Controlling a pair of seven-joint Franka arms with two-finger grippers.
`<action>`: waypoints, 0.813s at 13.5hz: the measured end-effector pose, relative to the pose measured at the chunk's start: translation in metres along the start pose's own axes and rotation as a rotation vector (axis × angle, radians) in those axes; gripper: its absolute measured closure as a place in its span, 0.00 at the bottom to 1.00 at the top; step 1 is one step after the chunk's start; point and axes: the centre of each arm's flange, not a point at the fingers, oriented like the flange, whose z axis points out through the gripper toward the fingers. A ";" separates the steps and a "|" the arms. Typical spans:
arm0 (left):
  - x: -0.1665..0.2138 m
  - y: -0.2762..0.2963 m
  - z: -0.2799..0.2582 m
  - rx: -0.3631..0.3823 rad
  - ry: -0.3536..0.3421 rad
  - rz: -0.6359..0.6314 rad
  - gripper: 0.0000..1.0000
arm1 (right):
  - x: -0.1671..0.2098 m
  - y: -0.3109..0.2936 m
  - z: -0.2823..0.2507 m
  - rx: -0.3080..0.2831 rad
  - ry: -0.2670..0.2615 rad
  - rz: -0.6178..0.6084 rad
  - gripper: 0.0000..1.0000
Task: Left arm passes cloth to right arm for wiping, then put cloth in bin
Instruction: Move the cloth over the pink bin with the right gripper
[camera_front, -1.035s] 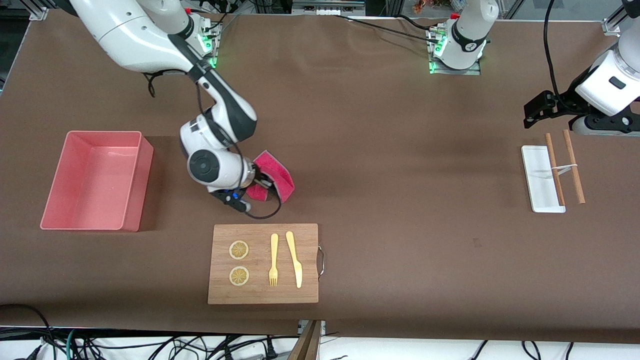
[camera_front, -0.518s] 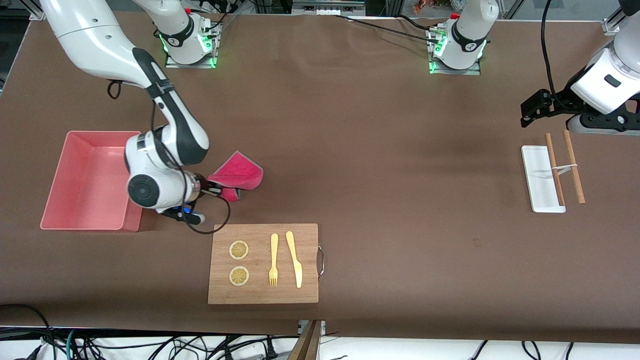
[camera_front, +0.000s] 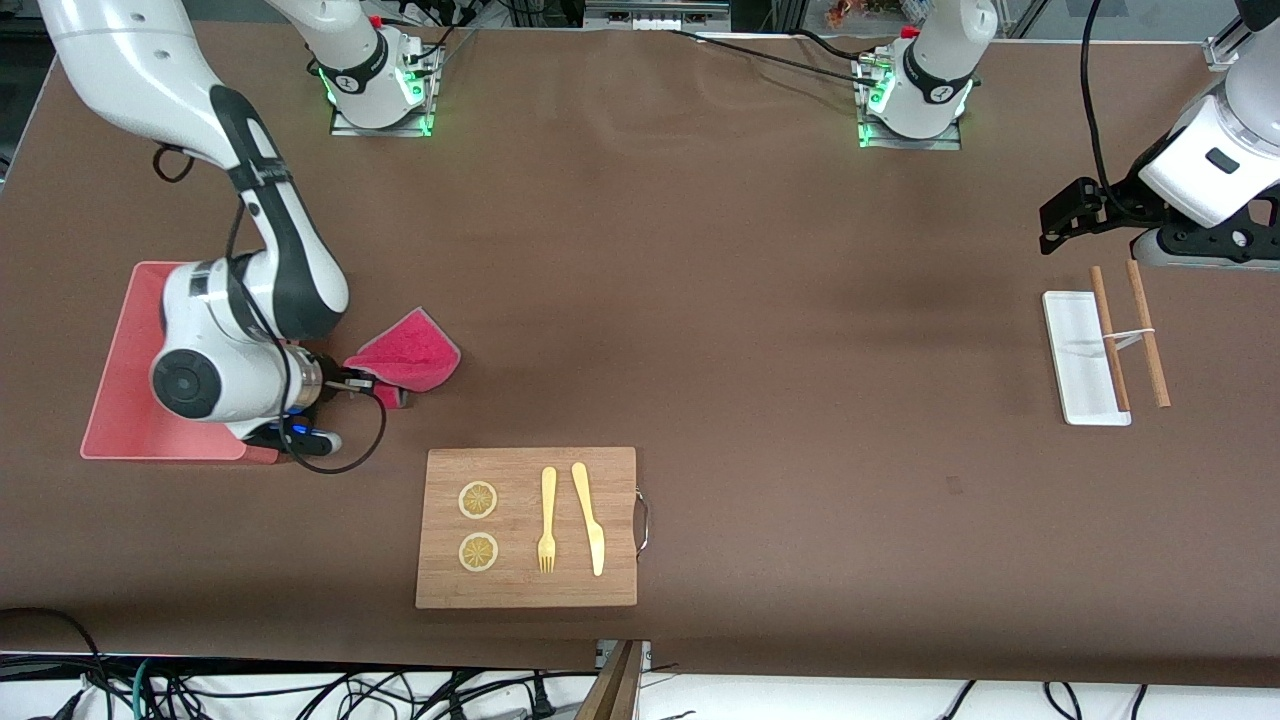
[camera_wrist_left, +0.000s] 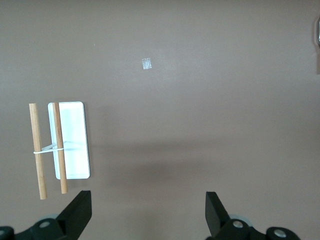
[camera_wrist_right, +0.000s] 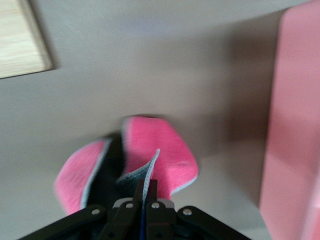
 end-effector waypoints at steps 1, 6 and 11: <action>0.000 0.000 0.000 0.000 0.000 0.000 0.00 | -0.010 0.006 -0.029 -0.010 -0.006 -0.006 0.98; 0.000 0.000 0.000 0.000 0.001 0.000 0.00 | -0.060 0.057 -0.174 -0.030 -0.056 -0.082 0.98; 0.000 0.000 0.000 0.000 0.001 0.000 0.00 | -0.064 0.161 -0.203 -0.084 -0.078 -0.187 0.98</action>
